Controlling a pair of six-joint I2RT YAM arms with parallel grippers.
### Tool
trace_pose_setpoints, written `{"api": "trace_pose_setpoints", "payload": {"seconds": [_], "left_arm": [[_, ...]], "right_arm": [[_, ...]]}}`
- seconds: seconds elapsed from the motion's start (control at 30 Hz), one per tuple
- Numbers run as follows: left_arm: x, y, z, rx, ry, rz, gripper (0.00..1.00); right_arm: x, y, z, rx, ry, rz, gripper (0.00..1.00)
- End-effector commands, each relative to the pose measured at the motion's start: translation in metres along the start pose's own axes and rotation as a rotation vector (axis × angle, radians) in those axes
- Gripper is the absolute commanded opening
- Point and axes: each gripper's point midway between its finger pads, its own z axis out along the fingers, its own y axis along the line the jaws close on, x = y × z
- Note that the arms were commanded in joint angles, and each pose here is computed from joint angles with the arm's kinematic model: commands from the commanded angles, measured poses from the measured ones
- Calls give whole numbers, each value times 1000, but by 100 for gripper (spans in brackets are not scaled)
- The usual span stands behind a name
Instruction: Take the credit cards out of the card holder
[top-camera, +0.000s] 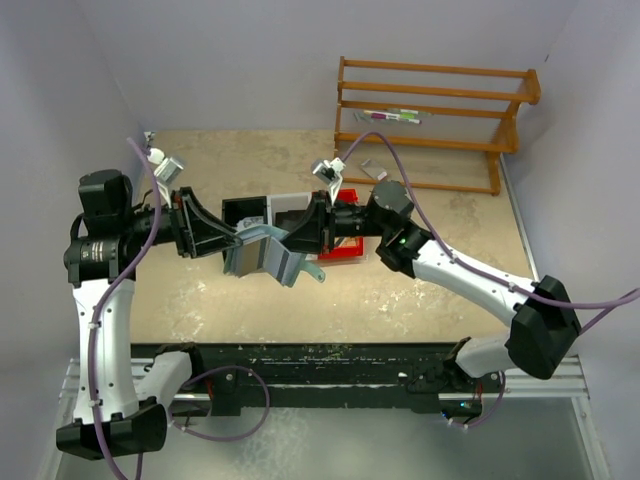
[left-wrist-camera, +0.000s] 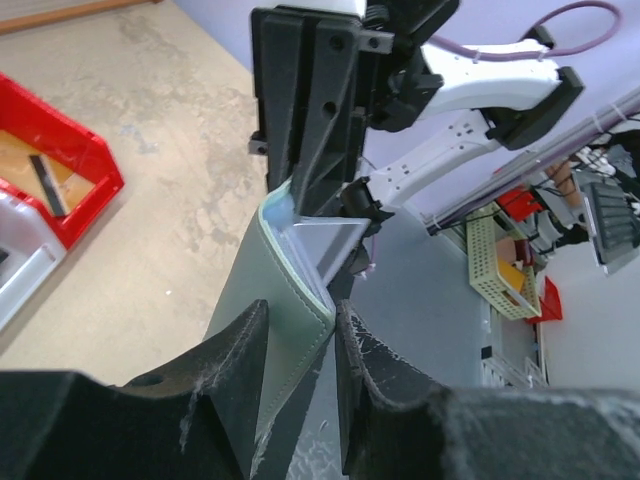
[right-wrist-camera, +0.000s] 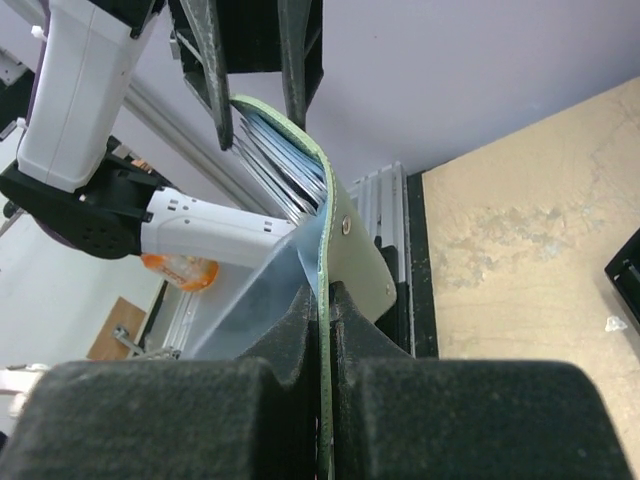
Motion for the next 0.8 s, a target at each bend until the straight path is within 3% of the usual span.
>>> {"api": "trace_pose_setpoints", "payload": {"seconds": [0.0,0.27,0.53,0.63,0.77], "left_arm": [[2,26,-3,-157,11,68,37],[-22,59,-21,-460,-57,175,38],[-38,60,-28,-535,-97,209,39],[-39,41,-20,-437,-92,242,41],[-36,10,-10,-267,-88,262,62]], "right_arm": [[-41,29,5,-47,-74,-69,0],[-30,36,1,-61,-3,-3,0],[-27,29,-1,13,36,28,0],[-28,32,-4,14,35,9,0],[-29,41,-5,-26,23,-5,0]]}}
